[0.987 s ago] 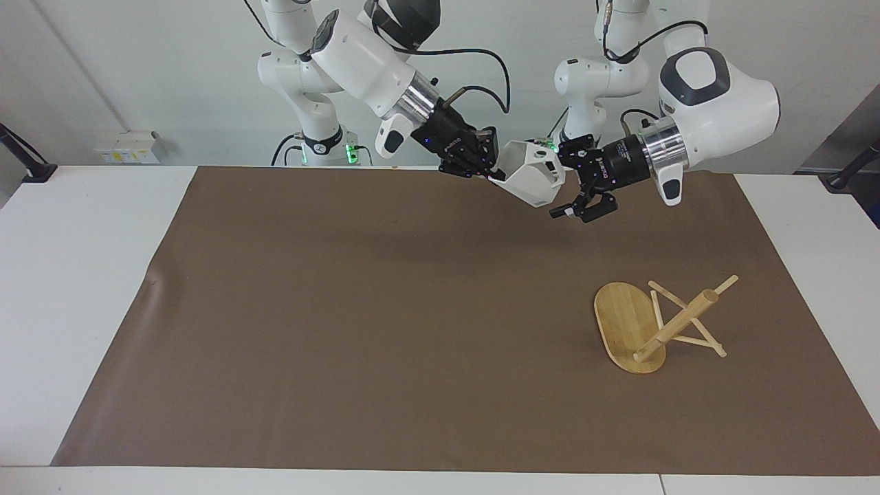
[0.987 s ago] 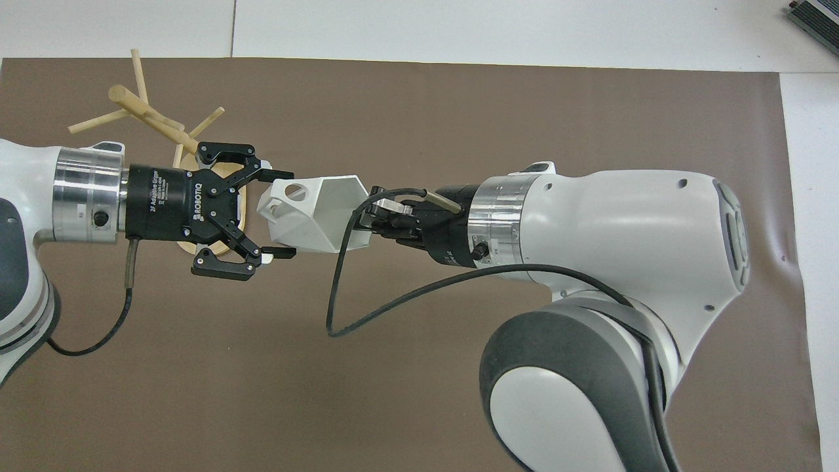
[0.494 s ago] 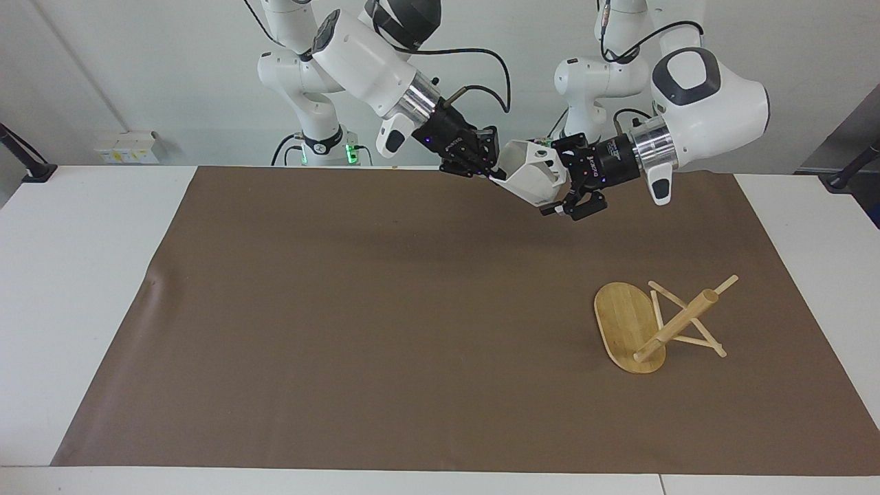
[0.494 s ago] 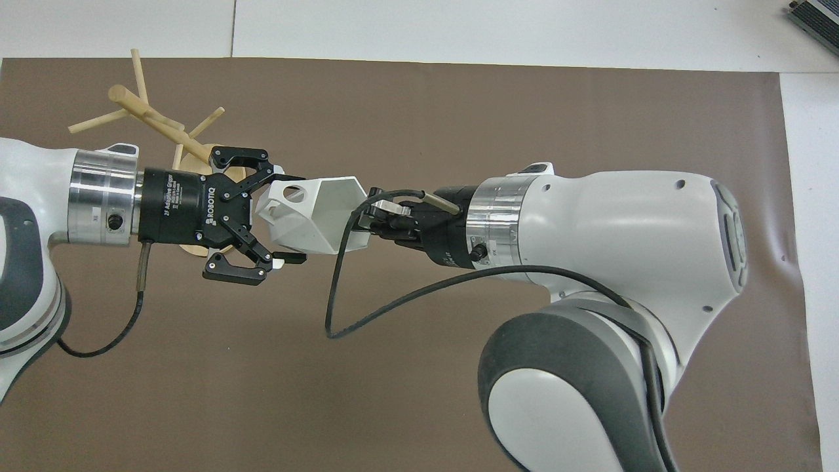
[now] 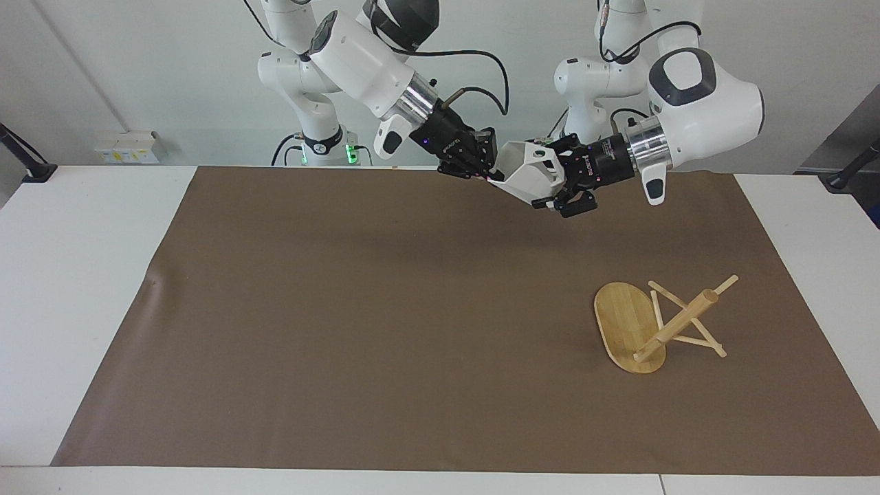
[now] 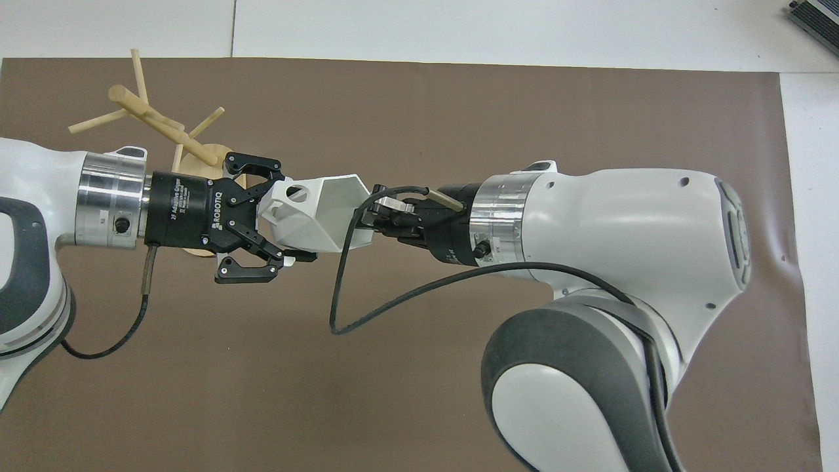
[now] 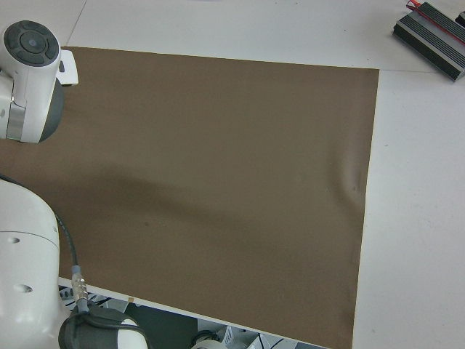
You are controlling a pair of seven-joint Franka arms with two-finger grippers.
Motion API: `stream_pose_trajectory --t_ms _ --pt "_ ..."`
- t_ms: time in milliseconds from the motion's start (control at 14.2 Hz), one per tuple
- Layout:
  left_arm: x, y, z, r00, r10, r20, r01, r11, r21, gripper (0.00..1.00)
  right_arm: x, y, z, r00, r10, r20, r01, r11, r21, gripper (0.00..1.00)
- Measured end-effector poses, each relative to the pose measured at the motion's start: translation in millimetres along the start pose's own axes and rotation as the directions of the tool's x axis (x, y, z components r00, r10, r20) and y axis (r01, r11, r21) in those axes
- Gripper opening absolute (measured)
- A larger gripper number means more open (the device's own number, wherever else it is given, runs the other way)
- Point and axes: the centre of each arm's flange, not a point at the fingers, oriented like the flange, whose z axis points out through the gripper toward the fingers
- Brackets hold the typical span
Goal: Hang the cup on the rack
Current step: 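Close the left gripper on the cup held by the right gripper, then open and withdraw the right gripper while the left gripper holds the cup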
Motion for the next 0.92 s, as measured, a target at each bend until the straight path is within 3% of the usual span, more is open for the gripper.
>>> stream_pose_trajectory --t_ms 423,494,776,846,917 --pt "1.1 -0.1 -1.5 1.0 -0.002 0.001 0.002 1.0 0.005 0.74 -1.3 -0.7 0.9 1.0 -0.002 0.002 0.002 1.0 0.0 0.04" --pt "1.4 0.1 -2.0 1.0 -0.003 0.001 0.003 1.0 0.004 0.74 -1.8 -1.0 1.1 1.0 -0.002 0.003 0.002 1.0 0.0 0.1" --pt "6.8 1.8 -5.7 1.0 -0.014 0.002 0.014 1.0 -0.002 0.74 -2.1 -1.2 1.3 1.0 -0.003 0.003 0.003 1.0 0.0 0.5" --pt "7.6 1.8 -5.4 1.0 -0.015 0.002 0.015 1.0 -0.001 0.74 -2.1 -1.2 1.4 1.0 -0.003 0.003 0.003 1.0 0.0 0.5" --pt "7.8 1.7 -5.3 1.0 -0.016 0.002 0.016 1.0 -0.001 0.74 -2.1 -1.3 1.4 1.0 -0.005 0.003 0.005 1.0 0.0 0.58"
